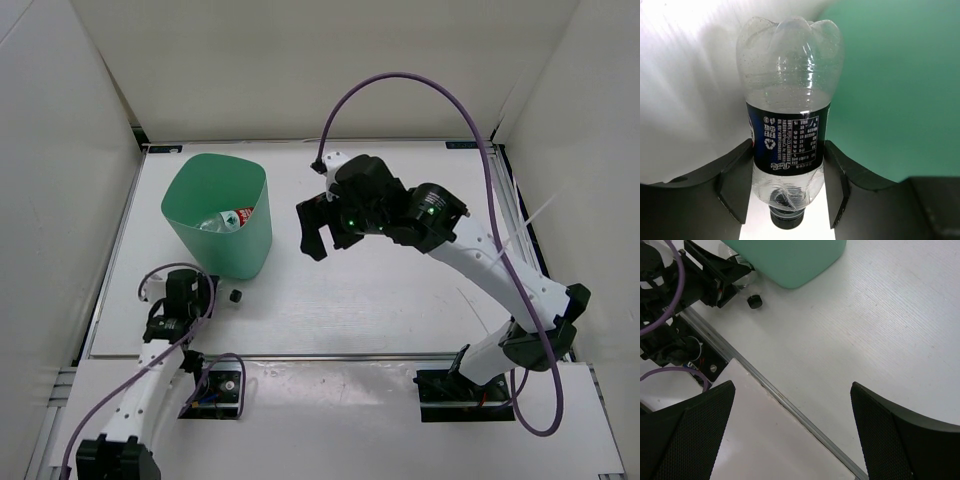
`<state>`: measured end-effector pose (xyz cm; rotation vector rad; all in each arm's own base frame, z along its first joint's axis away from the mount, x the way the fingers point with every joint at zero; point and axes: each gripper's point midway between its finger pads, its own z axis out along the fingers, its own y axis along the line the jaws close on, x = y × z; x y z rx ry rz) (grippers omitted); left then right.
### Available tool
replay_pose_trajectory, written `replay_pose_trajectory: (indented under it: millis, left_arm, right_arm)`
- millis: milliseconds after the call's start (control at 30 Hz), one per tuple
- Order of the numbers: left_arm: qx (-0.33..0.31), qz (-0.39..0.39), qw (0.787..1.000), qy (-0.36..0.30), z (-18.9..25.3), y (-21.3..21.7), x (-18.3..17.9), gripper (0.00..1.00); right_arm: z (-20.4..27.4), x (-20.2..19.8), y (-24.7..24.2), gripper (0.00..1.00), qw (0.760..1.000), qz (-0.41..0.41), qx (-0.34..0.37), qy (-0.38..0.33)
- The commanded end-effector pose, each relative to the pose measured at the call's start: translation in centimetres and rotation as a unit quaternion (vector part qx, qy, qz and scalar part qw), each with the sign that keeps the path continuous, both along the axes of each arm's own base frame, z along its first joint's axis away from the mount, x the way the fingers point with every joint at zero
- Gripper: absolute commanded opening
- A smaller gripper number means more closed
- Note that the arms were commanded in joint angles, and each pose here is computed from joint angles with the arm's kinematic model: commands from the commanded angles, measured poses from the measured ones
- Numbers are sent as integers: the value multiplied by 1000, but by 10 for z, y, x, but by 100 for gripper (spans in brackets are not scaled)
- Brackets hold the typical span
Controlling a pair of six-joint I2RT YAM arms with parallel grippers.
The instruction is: Put the plastic bottles in the bin
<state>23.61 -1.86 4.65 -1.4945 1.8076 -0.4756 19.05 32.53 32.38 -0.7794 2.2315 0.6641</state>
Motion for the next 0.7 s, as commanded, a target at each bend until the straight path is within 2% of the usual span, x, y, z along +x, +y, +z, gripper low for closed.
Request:
replay_pose_trajectory:
  millis: [0,67,100,167,200,267,333,367,433,467,533,667]
  left_arm:
    - [-4,-6,999,-32,51,-1,-3,46]
    - [16,-6,1000,-21,66,5,-18,46]
    - [34,8,997,-64,105,13,-17,46]
    - [74,11,995,-61,130,25,-31,44]
    - [94,27,989,-107,173,34,-33,44]
    - [143,12,981,-134,209,40,-32,43]
    - [179,-27,963,-201,268,32,-15,43]
    - [229,-73,947,-214,284,27,-7,41]
    - [256,-132,919,-270,332,9,8,39]
    - [267,-154,919,-246,329,6,27,38]
    - [301,-177,907,-235,336,5,41,38]
    - [300,-229,905,-196,311,-7,79,38]
  right_arm:
    - [-1,-2,5,100,1000,15,3,-1]
    - [-2,-2,10,100,1000,15,7,4]
    - [-2,-2,12,100,1000,19,9,7]
    - [0,-3,15,100,1000,19,16,10]
    - [-4,-2,17,100,1000,16,14,15]
    - [-2,-3,20,100,999,17,22,18]
    - [-3,-4,22,100,999,16,27,24]
    - [-3,-4,22,100,999,13,29,28]
    - [-4,-8,25,100,998,20,35,38]
    - [-4,-8,25,100,998,20,35,38]
    - [-8,-8,28,100,998,21,34,47]
    - [-12,-11,26,100,998,17,31,54]
